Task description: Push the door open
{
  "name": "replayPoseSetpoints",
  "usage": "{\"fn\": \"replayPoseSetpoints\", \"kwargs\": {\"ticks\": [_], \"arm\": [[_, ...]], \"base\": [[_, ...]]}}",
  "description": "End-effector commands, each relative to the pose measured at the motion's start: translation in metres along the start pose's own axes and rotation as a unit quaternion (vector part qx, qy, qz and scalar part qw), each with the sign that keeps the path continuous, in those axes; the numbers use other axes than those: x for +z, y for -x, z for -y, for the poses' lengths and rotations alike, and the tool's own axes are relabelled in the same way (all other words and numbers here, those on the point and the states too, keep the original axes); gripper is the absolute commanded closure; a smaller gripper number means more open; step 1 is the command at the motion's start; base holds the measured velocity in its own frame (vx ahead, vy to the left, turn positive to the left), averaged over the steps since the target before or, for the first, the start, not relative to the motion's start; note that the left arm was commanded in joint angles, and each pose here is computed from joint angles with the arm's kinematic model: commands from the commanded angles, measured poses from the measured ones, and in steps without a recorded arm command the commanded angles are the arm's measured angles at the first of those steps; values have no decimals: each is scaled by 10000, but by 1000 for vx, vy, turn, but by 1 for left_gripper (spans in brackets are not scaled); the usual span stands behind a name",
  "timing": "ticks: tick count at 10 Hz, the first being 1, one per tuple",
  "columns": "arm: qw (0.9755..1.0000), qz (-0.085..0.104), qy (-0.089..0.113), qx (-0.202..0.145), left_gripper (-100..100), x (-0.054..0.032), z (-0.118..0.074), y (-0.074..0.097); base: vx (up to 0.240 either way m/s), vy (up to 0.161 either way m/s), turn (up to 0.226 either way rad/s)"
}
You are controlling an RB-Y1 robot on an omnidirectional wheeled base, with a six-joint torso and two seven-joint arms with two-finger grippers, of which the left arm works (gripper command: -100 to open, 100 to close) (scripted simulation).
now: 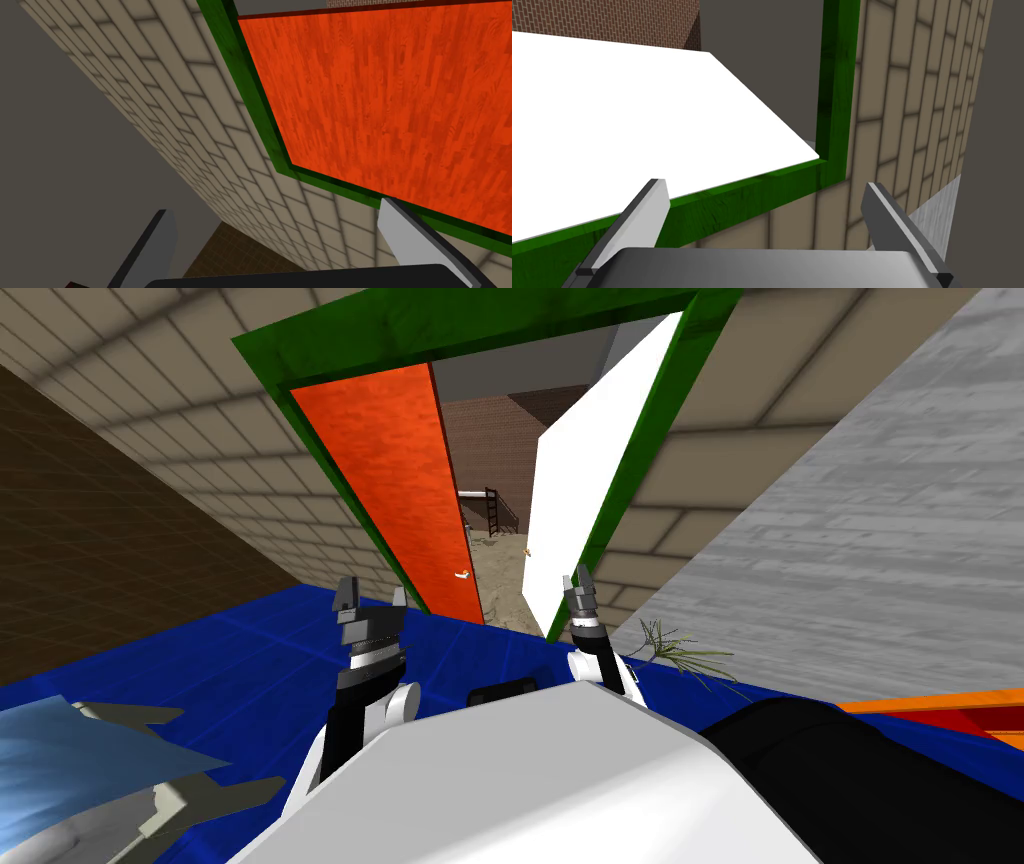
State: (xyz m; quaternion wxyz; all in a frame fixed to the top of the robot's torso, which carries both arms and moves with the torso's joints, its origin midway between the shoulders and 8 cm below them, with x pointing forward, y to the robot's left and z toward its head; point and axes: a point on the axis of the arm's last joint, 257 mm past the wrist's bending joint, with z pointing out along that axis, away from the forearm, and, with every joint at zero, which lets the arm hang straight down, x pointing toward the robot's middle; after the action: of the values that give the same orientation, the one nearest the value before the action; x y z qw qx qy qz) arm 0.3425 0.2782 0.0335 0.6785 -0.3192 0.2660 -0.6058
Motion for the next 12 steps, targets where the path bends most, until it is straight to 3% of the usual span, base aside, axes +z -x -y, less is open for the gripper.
{"fn": "replayPoseSetpoints", "kwargs": {"ticks": [1, 6, 12], "arm": [[9999, -47, 88, -9, -100, -26, -114, -25], [9990, -191, 391, -39, -100, -131, -503, -107], [9956, -380, 856, -82, -100, -345, -1079, -224]], "base": [[155, 25, -27], [94, 57, -47], [94, 64, -53]]}}
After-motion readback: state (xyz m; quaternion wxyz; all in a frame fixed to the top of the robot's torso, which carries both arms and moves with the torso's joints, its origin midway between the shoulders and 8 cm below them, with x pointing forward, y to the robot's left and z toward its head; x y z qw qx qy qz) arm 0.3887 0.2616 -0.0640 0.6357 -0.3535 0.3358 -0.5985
